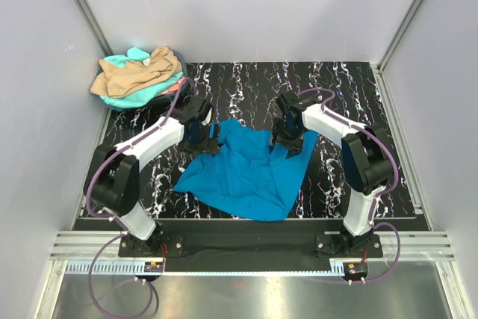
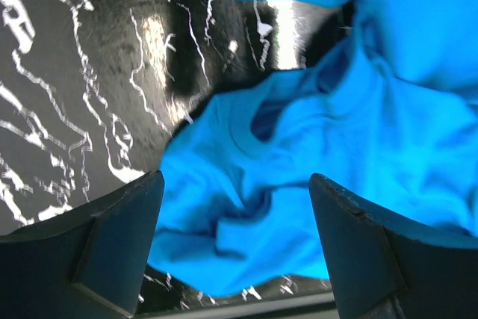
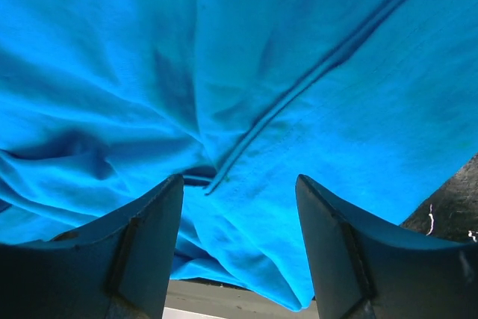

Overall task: Fold and stack the t-shirts
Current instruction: Flatten the tshirt out

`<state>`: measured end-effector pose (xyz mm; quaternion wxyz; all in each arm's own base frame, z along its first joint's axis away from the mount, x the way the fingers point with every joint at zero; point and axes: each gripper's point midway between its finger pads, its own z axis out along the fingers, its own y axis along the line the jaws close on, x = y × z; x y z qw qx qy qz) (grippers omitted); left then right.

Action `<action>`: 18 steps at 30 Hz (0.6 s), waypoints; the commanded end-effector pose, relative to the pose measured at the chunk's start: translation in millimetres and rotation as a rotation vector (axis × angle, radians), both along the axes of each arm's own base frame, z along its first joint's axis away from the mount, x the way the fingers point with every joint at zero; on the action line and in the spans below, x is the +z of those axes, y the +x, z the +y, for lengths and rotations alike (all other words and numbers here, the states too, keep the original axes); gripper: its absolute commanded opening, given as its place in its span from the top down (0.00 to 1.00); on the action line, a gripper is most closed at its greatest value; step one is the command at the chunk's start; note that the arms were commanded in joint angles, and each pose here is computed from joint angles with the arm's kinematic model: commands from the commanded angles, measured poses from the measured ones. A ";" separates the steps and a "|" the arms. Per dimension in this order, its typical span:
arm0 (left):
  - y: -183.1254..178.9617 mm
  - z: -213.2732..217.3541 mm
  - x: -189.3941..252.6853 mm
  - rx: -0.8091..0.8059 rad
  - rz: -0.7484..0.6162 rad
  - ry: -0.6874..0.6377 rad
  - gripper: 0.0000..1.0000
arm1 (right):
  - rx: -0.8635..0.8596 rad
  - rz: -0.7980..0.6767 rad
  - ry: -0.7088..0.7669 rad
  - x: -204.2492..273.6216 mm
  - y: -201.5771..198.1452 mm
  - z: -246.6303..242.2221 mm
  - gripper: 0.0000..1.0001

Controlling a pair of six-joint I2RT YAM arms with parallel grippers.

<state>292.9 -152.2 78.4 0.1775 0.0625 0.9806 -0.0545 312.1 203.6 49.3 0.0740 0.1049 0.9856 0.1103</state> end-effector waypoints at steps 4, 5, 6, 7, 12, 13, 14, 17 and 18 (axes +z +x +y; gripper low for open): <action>27.8 -17.1 -13.7 -0.072 -0.022 -0.046 0.20 | 0.041 0.000 0.006 -2.4 -7.1 1.5 0.36; 30.3 -16.6 -21.7 -0.066 -0.005 -0.036 0.20 | 0.042 0.007 0.006 -3.9 -7.9 1.6 0.36; 33.0 -16.7 -23.6 -0.062 -0.005 -0.034 0.21 | 0.046 0.017 0.004 -7.7 -8.2 1.9 0.36; 35.1 -17.6 -25.4 -0.063 0.002 -0.033 0.22 | 0.049 0.020 0.003 -8.1 -8.3 2.7 0.36; 33.5 -10.2 -46.0 -0.050 0.071 -0.004 0.37 | 0.049 0.033 -0.001 -11.5 -11.4 0.8 0.42; 32.6 -7.3 -49.1 -0.043 0.078 -0.001 0.43 | 0.047 0.035 -0.005 -12.8 -12.1 -0.1 0.44; 34.7 -2.4 -49.9 -0.026 0.077 0.000 0.58 | 0.047 0.044 -0.010 -16.1 -14.6 -1.4 0.44; 38.3 11.8 -50.6 0.027 0.088 -0.008 0.78 | 0.022 0.060 -0.005 -23.6 -13.8 -3.8 0.52; 39.4 15.4 -49.3 0.042 0.087 -0.013 0.89 | 0.013 0.059 0.000 -25.0 -12.3 -4.1 0.56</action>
